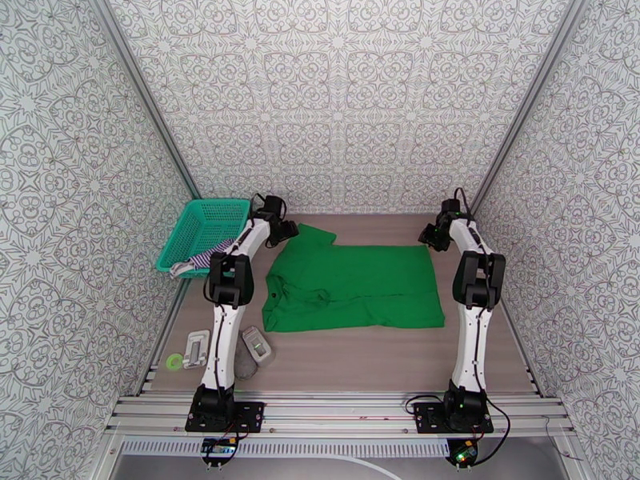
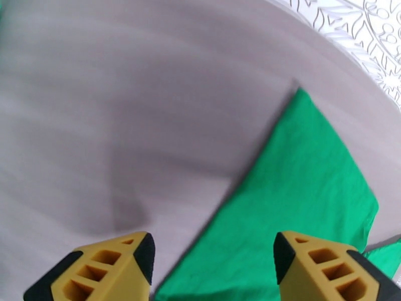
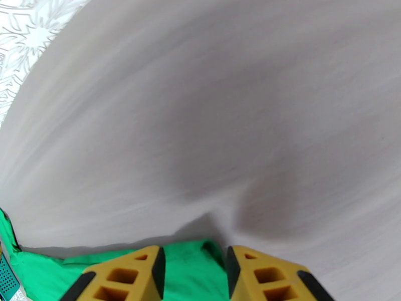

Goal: Fold and stack the mixed laundry pile

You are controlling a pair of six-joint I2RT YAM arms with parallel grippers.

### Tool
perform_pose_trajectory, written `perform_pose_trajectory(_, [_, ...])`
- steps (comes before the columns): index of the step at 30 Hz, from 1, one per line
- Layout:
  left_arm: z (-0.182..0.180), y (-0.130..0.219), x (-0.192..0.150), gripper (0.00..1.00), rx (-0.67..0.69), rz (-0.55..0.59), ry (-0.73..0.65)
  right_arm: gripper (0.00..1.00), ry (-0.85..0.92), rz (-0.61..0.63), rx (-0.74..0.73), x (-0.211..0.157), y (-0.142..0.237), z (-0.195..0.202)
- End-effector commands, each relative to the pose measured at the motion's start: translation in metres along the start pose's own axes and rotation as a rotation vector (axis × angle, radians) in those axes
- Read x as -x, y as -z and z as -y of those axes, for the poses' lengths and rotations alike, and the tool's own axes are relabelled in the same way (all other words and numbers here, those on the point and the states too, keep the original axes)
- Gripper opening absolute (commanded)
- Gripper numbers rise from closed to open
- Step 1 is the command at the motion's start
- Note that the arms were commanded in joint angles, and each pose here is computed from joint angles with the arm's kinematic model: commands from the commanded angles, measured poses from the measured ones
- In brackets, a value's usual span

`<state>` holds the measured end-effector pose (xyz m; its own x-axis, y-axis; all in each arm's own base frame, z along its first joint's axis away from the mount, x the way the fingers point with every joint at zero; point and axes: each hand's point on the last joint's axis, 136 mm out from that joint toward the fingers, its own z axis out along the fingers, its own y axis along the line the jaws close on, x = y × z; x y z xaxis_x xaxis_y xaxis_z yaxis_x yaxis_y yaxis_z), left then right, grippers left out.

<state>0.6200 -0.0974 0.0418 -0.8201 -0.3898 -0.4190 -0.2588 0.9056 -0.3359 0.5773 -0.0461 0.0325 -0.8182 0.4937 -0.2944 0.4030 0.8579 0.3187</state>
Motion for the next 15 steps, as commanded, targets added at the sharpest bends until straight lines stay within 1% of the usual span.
perform_pose_trajectory(1, [-0.003,-0.01,-0.006,0.68,-0.017,-0.036,-0.014,0.38,-0.008,-0.055,-0.02,-0.012,-0.015,0.005])
perform_pose_trajectory(5, [-0.005,-0.022,-0.014,0.67,-0.022,-0.063,0.005,0.36,-0.002,-0.073,-0.013,-0.016,-0.019,0.002])
perform_pose_trajectory(9, [0.001,-0.029,-0.018,0.68,-0.051,-0.074,0.002,0.33,0.02,-0.081,-0.013,-0.019,-0.023,-0.002])
perform_pose_trajectory(12, [0.007,-0.033,-0.018,0.67,-0.082,-0.076,0.002,0.25,0.025,-0.075,0.0,-0.016,-0.024,-0.006])
perform_pose_trajectory(15, [0.014,-0.037,-0.018,0.61,-0.122,-0.072,-0.002,0.16,0.035,-0.055,0.017,-0.01,-0.022,-0.01])
